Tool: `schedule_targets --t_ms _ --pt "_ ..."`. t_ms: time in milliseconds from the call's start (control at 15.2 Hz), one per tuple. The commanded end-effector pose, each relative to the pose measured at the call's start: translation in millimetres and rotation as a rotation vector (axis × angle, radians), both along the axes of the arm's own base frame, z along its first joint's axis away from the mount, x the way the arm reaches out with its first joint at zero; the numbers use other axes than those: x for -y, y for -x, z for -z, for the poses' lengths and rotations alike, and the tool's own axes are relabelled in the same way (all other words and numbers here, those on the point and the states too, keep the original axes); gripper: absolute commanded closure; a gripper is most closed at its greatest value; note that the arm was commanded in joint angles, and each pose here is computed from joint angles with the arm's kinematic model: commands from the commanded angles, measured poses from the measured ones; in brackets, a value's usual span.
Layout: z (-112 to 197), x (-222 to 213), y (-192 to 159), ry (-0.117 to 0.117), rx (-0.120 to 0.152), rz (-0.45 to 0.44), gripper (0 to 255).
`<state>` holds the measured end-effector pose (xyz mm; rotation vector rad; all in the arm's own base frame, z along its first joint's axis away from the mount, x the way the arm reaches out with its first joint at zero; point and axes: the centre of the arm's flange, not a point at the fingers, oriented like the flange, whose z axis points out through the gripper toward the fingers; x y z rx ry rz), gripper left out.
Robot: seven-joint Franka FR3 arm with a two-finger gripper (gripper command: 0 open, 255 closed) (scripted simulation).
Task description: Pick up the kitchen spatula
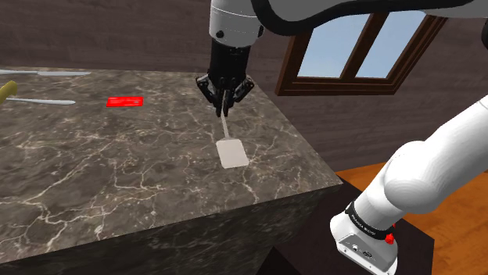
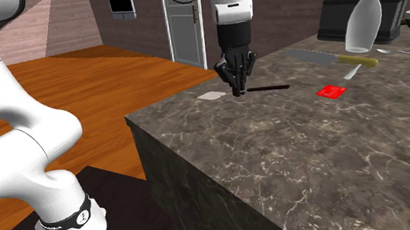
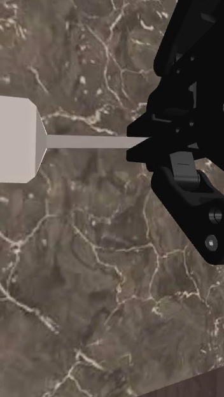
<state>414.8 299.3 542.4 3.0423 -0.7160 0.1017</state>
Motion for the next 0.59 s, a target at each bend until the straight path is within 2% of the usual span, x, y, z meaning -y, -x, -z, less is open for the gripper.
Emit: schedule_targets --t_ms 0,396,528 --pt "-10.5 -0.4 -0.2 0.0 0.0 0.0 255" --pt "-42.1 -0.4 -0.2 0.0 0.0 0.0 255" --pt "-42.9 -0.4 -0.2 0.0 0.0 0.0 255"
